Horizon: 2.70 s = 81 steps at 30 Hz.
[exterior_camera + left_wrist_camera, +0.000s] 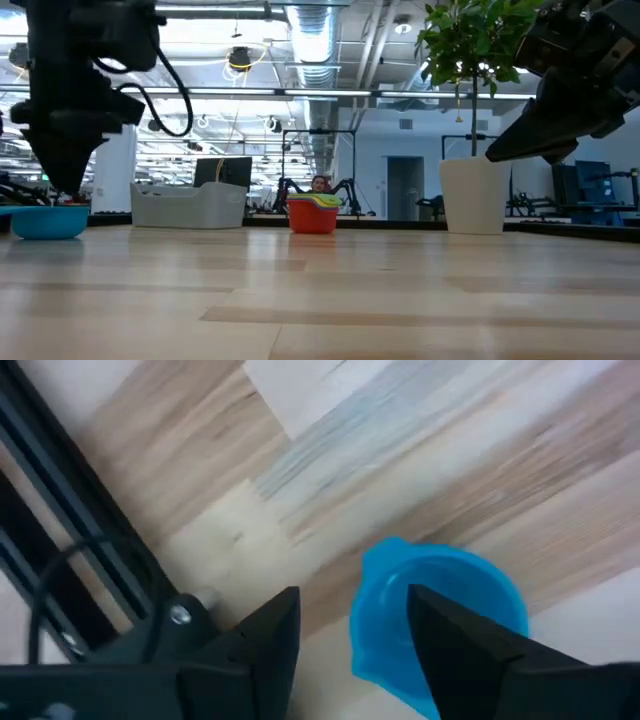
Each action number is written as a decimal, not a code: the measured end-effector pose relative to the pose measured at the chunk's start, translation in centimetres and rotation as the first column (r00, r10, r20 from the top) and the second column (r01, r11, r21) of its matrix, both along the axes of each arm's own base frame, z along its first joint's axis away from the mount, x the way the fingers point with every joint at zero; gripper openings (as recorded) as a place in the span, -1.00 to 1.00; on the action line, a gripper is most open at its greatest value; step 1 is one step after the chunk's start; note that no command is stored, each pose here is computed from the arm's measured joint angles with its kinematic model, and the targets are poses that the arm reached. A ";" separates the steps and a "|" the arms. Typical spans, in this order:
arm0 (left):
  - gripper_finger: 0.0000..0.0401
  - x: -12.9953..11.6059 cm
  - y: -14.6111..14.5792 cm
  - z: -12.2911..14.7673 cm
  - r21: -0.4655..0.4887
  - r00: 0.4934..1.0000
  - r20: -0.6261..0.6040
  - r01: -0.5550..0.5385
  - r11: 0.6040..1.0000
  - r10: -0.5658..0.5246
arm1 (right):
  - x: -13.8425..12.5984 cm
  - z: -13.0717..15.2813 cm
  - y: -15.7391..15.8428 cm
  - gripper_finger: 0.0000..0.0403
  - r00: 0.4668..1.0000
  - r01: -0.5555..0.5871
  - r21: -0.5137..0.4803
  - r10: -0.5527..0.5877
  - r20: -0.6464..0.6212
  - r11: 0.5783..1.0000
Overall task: Nest measuring cups in basket
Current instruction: Stack the light blue measuring cup on top of the light green measuring cup
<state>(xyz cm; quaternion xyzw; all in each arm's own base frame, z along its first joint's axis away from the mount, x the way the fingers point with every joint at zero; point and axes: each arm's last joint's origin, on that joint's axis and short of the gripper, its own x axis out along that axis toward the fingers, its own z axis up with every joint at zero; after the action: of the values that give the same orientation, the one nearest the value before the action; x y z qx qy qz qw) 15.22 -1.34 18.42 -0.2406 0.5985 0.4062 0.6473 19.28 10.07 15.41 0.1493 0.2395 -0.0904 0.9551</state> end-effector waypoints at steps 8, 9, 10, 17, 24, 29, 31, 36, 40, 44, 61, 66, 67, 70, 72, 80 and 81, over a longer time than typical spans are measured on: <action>-0.23 1.1 0.4 -1.8 -0.065 0.977 -0.153 0.140 0.988 -0.148 | 0.0 0.0 0.0 -0.66 1.000 0.001 -0.002 -0.001 -0.004 1.000; -0.25 1.2 0.4 -2.0 -0.076 0.973 -0.165 0.150 0.986 -0.160 | 0.0 0.0 0.0 -0.66 1.000 0.001 -0.002 -0.001 -0.004 1.000; -0.27 1.3 0.4 -2.2 -0.086 0.969 -0.178 0.159 0.983 -0.172 | 0.0 0.0 0.0 -0.66 1.000 0.001 -0.002 -0.001 -0.005 1.000; -0.47 2.3 0.3 -3.5 -0.100 0.966 -0.184 0.166 0.981 -0.182 | -0.1 0.0 0.0 -0.66 1.000 -0.004 -0.002 0.004 -0.006 1.000; -0.93 3.5 0.2 -3.6 -0.082 0.997 -0.076 -0.023 0.996 0.017 | -0.1 0.0 0.0 -0.66 1.000 -0.003 -0.002 0.003 -0.006 1.000; -0.93 5.6 -0.1 -1.6 0.025 0.989 0.094 -0.114 0.993 0.111 | 0.0 0.0 0.0 -0.66 1.000 -0.004 -0.002 0.004 -0.006 1.000; -0.94 7.0 -0.2 0.0 0.067 0.972 0.198 -0.141 0.988 0.125 | 0.0 0.0 0.0 -0.66 1.000 -0.003 -0.002 0.002 -0.005 1.000; -0.98 10.4 0.8 5.2 0.170 0.874 0.462 -0.254 0.952 0.150 | 0.1 0.0 -0.3 -0.66 1.000 0.019 0.006 -0.019 -0.004 1.000; -0.93 12.3 2.9 9.4 0.207 0.807 0.582 -0.270 0.940 0.104 | 0.2 0.0 -0.5 -0.66 0.999 0.034 0.012 -0.034 -0.004 0.999; -0.98 13.6 6.0 11.0 0.223 0.764 0.635 -0.323 0.920 0.115 | 0.2 0.0 -0.5 -0.66 0.999 0.032 0.010 -0.032 -0.003 0.999; -0.97 19.2 16.2 5.8 0.203 0.862 0.496 -0.234 0.951 0.106 | 0.1 -0.3 -0.6 -0.66 0.999 0.030 -0.013 -0.030 -0.031 0.999; -0.96 19.5 17.7 4.8 0.158 0.867 0.484 -0.217 0.963 0.116 | 0.1 -0.3 -0.6 -0.66 0.999 0.030 -0.012 -0.031 -0.030 0.999; -0.96 19.4 17.9 4.7 0.139 0.868 0.483 -0.205 0.969 0.114 | 0.1 -0.3 -0.6 -0.66 0.999 0.030 -0.012 -0.031 -0.030 0.999; -0.94 19.5 18.1 4.2 0.095 0.868 0.483 -0.183 0.978 0.115 | 0.1 -0.3 -0.6 -0.66 0.999 0.031 -0.012 -0.031 -0.029 0.999; -0.93 19.4 18.2 4.1 0.079 0.870 0.479 -0.172 0.982 0.114 | 0.1 -0.3 -0.6 -0.66 0.999 0.031 -0.012 -0.032 -0.029 0.999; -0.86 20.2 18.4 2.4 0.043 0.883 0.466 -0.083 0.996 0.053 | 0.1 -0.2 -0.6 -0.66 0.999 0.034 -0.010 -0.034 -0.023 0.999; -0.84 20.3 18.4 2.1 0.036 0.885 0.463 -0.071 0.997 0.047 | 0.2 -0.2 -0.7 -0.66 0.999 0.037 -0.009 -0.038 -0.021 0.999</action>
<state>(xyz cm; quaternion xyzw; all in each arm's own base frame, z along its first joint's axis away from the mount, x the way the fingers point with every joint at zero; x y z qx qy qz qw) 35.56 17.09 20.56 -0.3315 0.4093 0.3721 0.7642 19.45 9.38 15.22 0.1486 0.2465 -0.1110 0.9512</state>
